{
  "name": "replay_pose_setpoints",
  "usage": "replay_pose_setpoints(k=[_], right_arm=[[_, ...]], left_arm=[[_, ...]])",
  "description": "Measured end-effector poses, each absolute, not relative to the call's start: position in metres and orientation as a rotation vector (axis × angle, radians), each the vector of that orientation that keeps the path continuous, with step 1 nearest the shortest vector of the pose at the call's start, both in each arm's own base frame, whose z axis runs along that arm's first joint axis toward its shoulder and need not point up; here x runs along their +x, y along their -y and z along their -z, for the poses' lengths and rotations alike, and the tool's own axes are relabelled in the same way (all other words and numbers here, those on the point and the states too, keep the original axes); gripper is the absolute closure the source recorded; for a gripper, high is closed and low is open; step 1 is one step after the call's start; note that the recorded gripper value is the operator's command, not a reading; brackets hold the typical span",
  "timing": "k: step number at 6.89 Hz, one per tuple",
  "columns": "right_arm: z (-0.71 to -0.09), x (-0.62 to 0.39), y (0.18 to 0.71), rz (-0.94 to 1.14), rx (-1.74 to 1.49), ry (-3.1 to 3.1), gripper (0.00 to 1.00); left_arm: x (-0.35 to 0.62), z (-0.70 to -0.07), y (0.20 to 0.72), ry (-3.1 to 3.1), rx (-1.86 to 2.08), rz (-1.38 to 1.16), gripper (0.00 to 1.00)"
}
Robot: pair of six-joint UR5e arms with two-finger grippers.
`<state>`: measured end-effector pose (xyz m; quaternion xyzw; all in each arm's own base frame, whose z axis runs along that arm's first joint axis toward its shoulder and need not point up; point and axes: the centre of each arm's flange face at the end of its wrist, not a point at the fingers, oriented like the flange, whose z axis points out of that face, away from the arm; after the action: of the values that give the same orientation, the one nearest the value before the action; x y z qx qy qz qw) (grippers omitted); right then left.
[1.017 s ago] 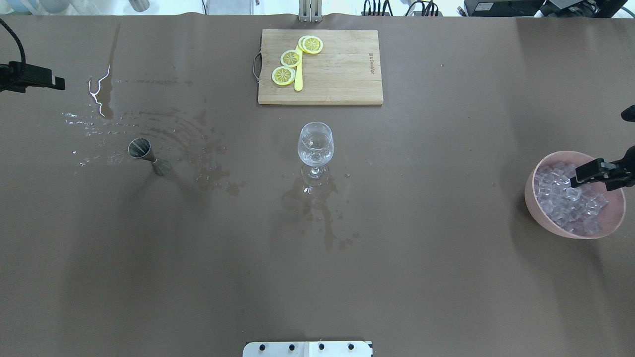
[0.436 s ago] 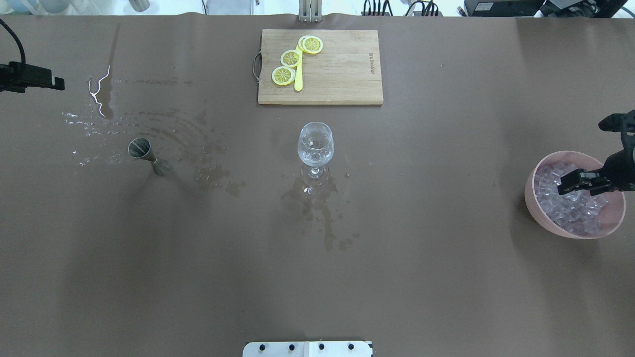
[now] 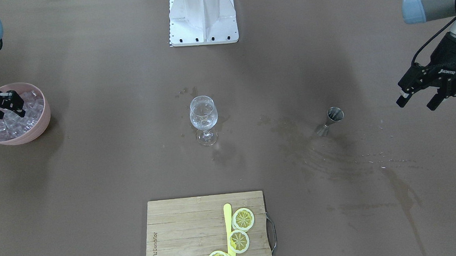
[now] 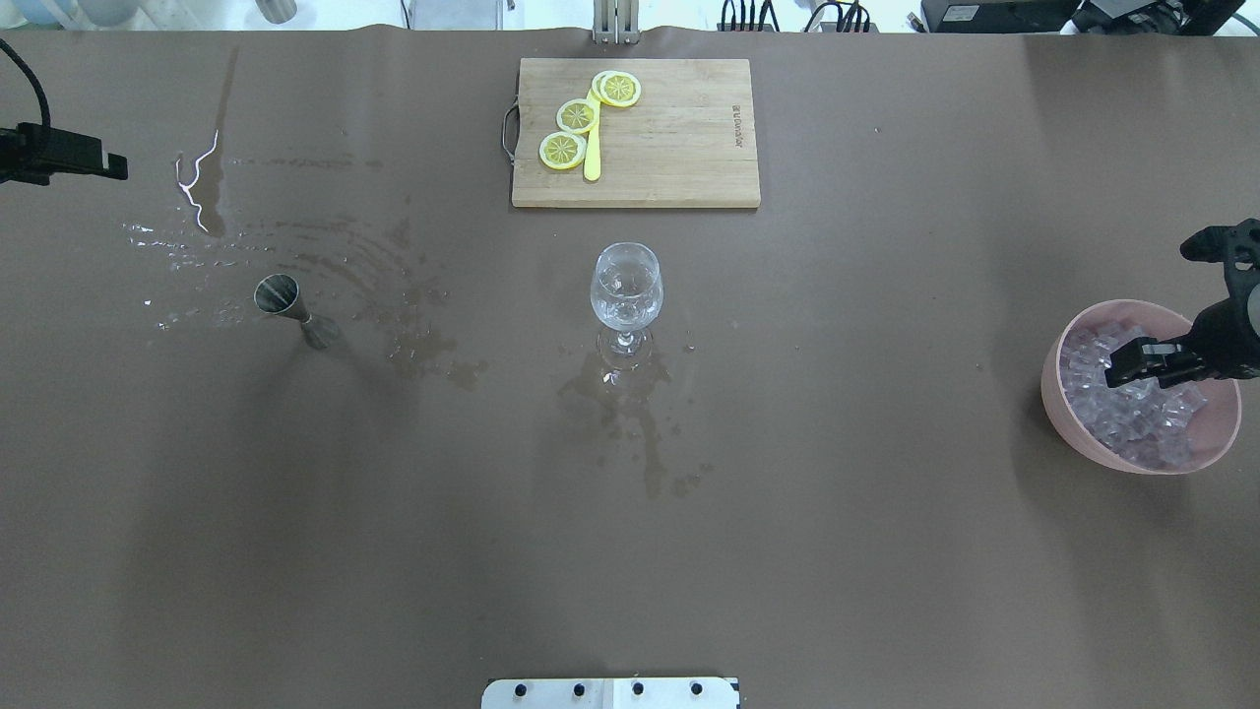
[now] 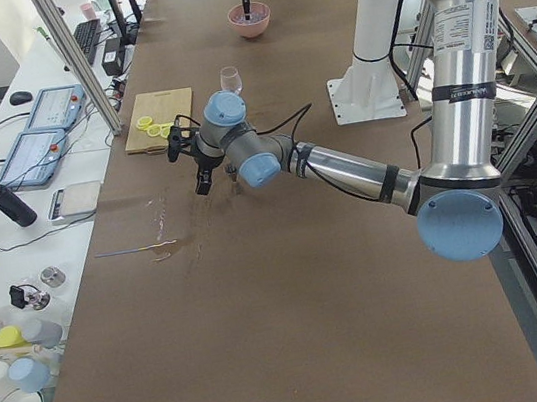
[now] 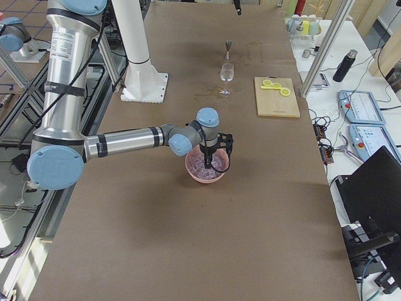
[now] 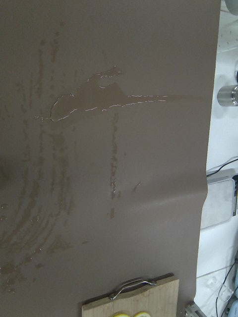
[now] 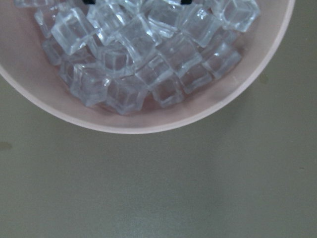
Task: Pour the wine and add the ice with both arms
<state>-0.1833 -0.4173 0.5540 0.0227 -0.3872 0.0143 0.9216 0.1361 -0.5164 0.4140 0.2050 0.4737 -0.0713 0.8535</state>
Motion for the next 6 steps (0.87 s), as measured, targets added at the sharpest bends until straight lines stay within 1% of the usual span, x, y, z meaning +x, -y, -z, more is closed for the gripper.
replay_pose_setpoints(k=[1, 3, 5, 6], right_arm=[[-0.5519, -0.1848, 0.4192, -0.028, 0.05, 0.797, 0.57], [-0.5508, -0.1854, 0.4202, -0.027, 0.052, 0.798, 0.67], [-0.5506, -0.1853, 0.4202, -0.023, 0.053, 0.798, 1.0], [-0.5493, -0.185, 0.4203, -0.021, 0.054, 0.8, 1.0]], left_arm=[[0.1364, -0.4138, 0.5165, -0.997, 0.431, 0.15, 0.03], [0.1365, -0.4133, 0.5165, -0.998, 0.432, 0.15, 0.02], [0.1363, -0.4124, 0.5163, -0.999, 0.434, 0.15, 0.03], [0.1358, -0.4119, 0.5161, -0.999, 0.434, 0.15, 0.03]])
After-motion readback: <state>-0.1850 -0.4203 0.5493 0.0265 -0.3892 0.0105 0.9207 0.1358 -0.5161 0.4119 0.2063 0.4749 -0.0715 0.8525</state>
